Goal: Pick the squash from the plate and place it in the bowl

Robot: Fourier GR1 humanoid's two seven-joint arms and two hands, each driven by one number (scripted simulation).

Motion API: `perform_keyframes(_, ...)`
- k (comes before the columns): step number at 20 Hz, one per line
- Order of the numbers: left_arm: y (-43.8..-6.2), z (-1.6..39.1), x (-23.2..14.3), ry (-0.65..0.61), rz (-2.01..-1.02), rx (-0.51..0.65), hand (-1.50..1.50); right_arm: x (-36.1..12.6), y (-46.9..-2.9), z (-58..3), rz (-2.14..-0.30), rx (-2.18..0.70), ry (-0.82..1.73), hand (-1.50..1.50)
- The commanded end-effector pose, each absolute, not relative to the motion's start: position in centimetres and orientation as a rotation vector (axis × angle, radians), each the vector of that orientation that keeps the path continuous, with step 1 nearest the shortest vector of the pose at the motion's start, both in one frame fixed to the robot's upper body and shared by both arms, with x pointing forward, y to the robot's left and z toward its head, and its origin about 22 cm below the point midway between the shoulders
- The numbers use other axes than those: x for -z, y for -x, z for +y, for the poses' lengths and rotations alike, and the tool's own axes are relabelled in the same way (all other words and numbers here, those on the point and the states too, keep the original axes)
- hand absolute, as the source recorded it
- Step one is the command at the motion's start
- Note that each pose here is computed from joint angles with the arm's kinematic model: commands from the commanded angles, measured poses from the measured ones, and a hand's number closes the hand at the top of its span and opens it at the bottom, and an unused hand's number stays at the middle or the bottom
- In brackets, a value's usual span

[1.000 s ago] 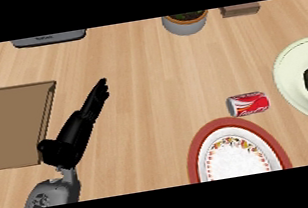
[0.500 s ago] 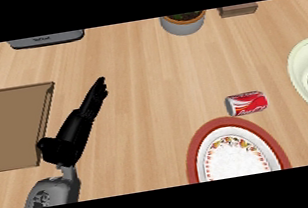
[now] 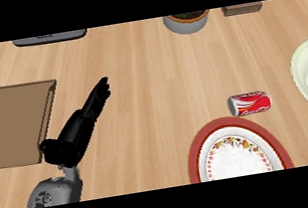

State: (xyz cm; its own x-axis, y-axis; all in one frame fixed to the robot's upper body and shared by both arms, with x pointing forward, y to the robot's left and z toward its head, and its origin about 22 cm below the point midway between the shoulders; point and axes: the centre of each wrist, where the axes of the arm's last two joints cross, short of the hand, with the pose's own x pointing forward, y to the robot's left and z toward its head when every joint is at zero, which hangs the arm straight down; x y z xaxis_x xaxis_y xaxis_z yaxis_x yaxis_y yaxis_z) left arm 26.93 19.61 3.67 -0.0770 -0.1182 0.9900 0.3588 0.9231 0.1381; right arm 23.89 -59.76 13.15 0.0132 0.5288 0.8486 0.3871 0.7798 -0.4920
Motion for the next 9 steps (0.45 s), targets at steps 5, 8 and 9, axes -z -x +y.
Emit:
perform_keyframes(5,-26.9,20.0,-3.9,0.203,-1.612,0.391,0.0,-13.1,-17.8,-62.9,-1.621,-0.029,0.726,-1.5)
perform_keyframes(8,-26.8,20.5,-3.4,0.192,-1.603,0.386,0.0,-12.2,-16.4,-63.2,-1.621,-0.098,0.671,-1.5)
perform_keyframes(9,-26.3,19.4,-2.3,0.208,-1.592,0.379,0.0,-12.4,-16.1,-63.4,-1.621,-0.072,0.695,-1.5)
